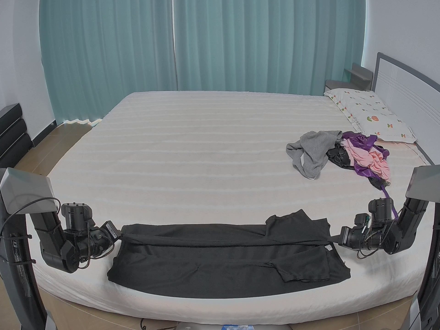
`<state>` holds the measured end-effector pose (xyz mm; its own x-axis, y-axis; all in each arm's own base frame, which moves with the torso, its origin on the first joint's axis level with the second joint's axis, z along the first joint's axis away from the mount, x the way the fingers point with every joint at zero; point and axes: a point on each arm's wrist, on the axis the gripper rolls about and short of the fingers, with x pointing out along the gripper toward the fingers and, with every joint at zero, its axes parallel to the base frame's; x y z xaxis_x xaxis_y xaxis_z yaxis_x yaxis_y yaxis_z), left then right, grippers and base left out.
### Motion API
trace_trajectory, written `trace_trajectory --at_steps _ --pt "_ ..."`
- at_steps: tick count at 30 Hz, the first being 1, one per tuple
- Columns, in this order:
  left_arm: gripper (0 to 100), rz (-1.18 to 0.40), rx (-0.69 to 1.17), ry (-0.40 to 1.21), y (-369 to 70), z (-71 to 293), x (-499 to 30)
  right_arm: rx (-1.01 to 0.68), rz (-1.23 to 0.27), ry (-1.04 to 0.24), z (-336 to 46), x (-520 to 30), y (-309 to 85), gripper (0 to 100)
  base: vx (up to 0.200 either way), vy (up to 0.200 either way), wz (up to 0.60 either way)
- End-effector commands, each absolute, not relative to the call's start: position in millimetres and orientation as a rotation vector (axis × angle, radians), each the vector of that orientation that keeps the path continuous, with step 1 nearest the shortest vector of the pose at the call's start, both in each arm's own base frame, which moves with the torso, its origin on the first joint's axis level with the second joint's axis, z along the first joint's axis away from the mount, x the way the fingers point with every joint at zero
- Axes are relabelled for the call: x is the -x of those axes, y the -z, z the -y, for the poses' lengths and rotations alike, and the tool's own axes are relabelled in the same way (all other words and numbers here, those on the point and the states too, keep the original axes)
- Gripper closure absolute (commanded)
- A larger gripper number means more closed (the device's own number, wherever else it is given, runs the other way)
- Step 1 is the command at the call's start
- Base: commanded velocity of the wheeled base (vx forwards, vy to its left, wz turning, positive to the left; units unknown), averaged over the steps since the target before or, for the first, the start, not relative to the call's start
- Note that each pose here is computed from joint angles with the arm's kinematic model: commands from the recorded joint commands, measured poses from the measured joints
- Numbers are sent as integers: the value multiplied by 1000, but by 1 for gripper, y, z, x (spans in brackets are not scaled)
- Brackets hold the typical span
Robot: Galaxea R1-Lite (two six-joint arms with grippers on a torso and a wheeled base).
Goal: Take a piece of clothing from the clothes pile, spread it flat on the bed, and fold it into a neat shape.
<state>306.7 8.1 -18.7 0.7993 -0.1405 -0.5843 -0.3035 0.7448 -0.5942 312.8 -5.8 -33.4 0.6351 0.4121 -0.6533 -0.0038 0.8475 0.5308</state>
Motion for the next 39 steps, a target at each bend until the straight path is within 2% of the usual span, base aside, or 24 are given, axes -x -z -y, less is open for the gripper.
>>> trace_trajectory --at_steps 1,7,25,26,27,39 --pt "100 -662 740 -105 21 -9 -304 -525 -835 -247 9 -314 29 100 0 0 0" --pt "100 -626 750 -104 13 -12 -307 -558 -743 -230 16 -318 17 100 0 0 0" --pt "100 -702 718 -122 28 -12 -295 -517 -830 -230 13 -299 44 100 0 0 0" --pt "100 -717 709 -120 31 -11 -293 -515 -836 -232 13 -298 46 0 0 0 0" --pt "0 -724 706 -118 32 -10 -292 -513 -837 -232 13 -298 47 0 0 0 0" --pt "0 -675 713 -105 22 -11 -298 -574 -733 -231 14 -313 18 0 0 0 0"
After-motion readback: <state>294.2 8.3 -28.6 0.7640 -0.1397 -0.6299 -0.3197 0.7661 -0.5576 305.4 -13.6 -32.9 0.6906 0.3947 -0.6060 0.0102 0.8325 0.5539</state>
